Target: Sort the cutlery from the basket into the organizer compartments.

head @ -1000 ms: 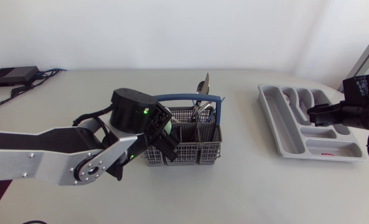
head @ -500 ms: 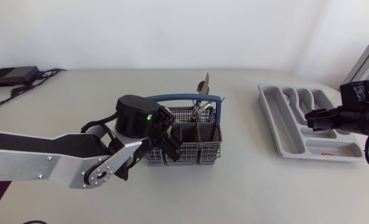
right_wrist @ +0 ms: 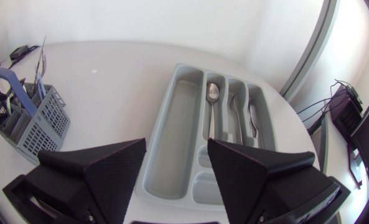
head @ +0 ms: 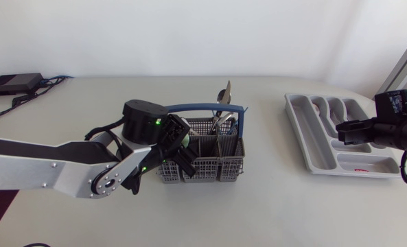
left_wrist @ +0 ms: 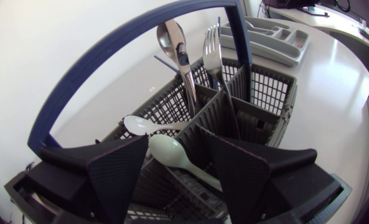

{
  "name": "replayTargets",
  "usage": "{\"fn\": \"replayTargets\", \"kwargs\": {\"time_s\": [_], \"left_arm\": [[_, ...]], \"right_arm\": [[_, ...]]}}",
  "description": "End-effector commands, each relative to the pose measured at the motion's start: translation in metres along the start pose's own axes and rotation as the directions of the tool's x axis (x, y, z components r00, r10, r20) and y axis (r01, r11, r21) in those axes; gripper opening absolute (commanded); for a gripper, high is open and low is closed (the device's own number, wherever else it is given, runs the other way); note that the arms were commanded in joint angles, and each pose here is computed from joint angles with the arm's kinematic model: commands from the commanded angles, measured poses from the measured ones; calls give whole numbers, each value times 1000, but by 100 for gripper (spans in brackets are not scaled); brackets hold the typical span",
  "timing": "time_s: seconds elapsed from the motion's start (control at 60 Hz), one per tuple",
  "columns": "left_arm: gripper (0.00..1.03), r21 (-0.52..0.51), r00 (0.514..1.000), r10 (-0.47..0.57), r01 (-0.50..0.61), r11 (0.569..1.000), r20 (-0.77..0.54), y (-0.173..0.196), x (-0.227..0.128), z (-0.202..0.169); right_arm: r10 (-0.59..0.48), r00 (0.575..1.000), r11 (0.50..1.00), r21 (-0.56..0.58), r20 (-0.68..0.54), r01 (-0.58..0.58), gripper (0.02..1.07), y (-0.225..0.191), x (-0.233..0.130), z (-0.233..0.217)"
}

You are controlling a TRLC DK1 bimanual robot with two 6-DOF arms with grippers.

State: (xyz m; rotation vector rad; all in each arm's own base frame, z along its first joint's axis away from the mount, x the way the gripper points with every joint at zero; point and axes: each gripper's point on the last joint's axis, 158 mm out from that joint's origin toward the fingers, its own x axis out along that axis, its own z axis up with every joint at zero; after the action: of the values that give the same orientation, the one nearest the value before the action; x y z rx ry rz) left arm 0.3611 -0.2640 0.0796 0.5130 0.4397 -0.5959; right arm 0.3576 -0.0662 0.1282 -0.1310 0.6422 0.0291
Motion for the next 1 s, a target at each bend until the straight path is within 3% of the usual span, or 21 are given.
{"fn": "replayTargets", "kwargs": {"time_s": [0.0, 0.15, 0.25, 0.55, 0.833, 0.983], "left_arm": [[58, -8, 997, -30, 30, 1000, -66, -5, 2, -21], [42, -49, 995, -86, 83, 995, -55, -8, -3, -17], [38, -61, 993, -106, 103, 993, -51, -8, -7, -16], [38, -86, 987, -158, 158, 984, 9, -14, -14, 3], [44, -34, 999, -38, 39, 999, 23, 5, -8, 2], [46, -31, 999, -43, 44, 999, 2, 2, 3, -3]], "right_arm": [[5, 1000, 1000, 23, -23, -5, 75, 0, 5, -13], [3, 1000, 1000, 24, -21, -2, 75, -1, 4, -13], [3, 1000, 1000, 24, -23, -3, 75, -1, 4, -14], [3, 1000, 1000, 22, -18, -3, 75, 0, 4, -15], [-1, 1000, 1000, 19, -19, 1, 75, -1, 4, -16], [1, 1000, 1000, 18, -17, -1, 75, 0, 4, -15]]}}
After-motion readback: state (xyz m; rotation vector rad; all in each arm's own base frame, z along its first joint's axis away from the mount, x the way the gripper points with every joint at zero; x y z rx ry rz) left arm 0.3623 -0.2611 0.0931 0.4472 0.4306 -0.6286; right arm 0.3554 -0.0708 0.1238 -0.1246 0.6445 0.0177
